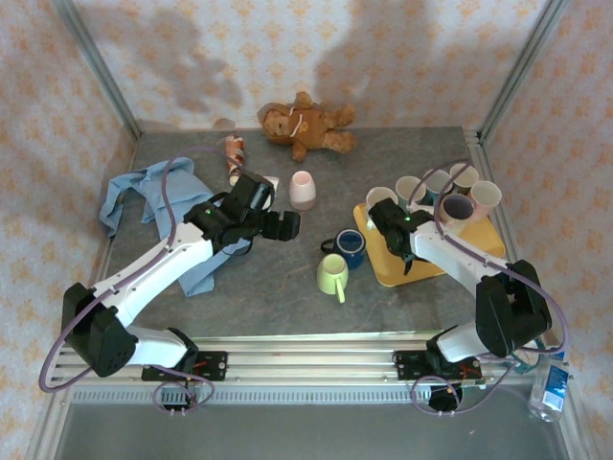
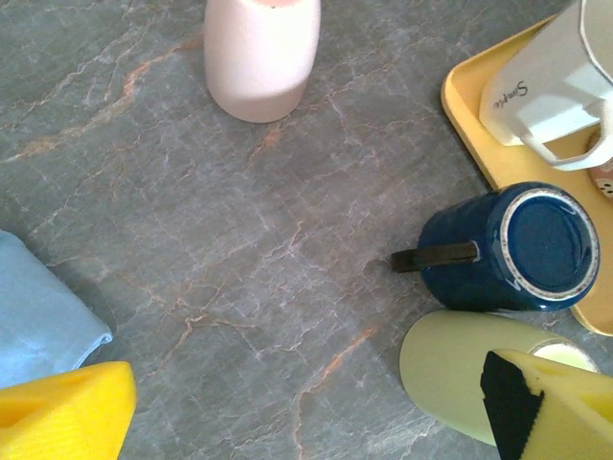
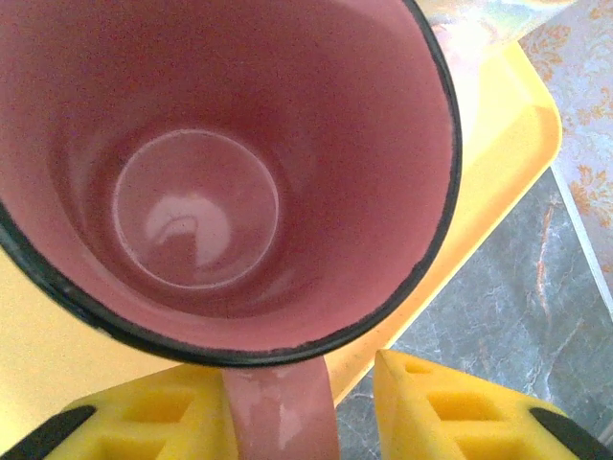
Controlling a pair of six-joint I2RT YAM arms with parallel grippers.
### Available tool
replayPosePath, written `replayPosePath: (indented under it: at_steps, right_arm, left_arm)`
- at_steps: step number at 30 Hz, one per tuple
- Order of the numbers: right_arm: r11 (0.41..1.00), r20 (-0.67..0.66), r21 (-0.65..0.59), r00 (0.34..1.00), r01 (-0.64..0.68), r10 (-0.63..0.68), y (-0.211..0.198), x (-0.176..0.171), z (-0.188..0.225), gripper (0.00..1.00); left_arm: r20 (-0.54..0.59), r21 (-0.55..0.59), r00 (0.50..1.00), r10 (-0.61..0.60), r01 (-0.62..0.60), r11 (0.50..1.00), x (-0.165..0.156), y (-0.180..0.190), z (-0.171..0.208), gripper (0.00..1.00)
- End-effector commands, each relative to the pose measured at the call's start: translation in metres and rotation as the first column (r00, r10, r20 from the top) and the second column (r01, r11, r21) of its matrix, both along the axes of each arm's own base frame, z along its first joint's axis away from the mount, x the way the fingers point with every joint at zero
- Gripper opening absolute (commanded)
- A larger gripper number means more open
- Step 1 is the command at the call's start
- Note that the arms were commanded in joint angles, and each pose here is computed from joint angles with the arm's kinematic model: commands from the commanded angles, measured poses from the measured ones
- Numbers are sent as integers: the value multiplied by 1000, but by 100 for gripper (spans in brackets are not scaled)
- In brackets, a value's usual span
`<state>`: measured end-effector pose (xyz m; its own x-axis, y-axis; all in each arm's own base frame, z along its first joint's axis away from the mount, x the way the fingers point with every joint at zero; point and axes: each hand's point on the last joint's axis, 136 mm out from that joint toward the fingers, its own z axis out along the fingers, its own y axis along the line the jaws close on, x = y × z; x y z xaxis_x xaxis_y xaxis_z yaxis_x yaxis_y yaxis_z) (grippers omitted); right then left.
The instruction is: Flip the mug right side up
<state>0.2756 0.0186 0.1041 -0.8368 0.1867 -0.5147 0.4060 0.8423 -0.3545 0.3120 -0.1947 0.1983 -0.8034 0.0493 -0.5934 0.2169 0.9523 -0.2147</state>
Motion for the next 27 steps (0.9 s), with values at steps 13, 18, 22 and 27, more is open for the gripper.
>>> replayPosePath:
  at_steps: [13,18,22,27]
  right_arm:
    - [880,253,425,961,-211,108,52,-13,75,49]
    - [808,225,532,962,-254,154,74,-24,83,49]
    - [790,206,558,965,-254,164,77,-29,86,50]
    - [740,145,645,981,-190,126,80,-35,81,50]
  left_arm:
    - [-84,-144,994,67,-79,986,-23,-39,11,92]
    - [-152,-100,977,146,-162,982,-36,-55,-1,88]
    - [-167,-107,961,218,-238,965,-42,-61,-5,85]
    - [-152,-66,944,293,-305,950,-54,-63,-3,78]
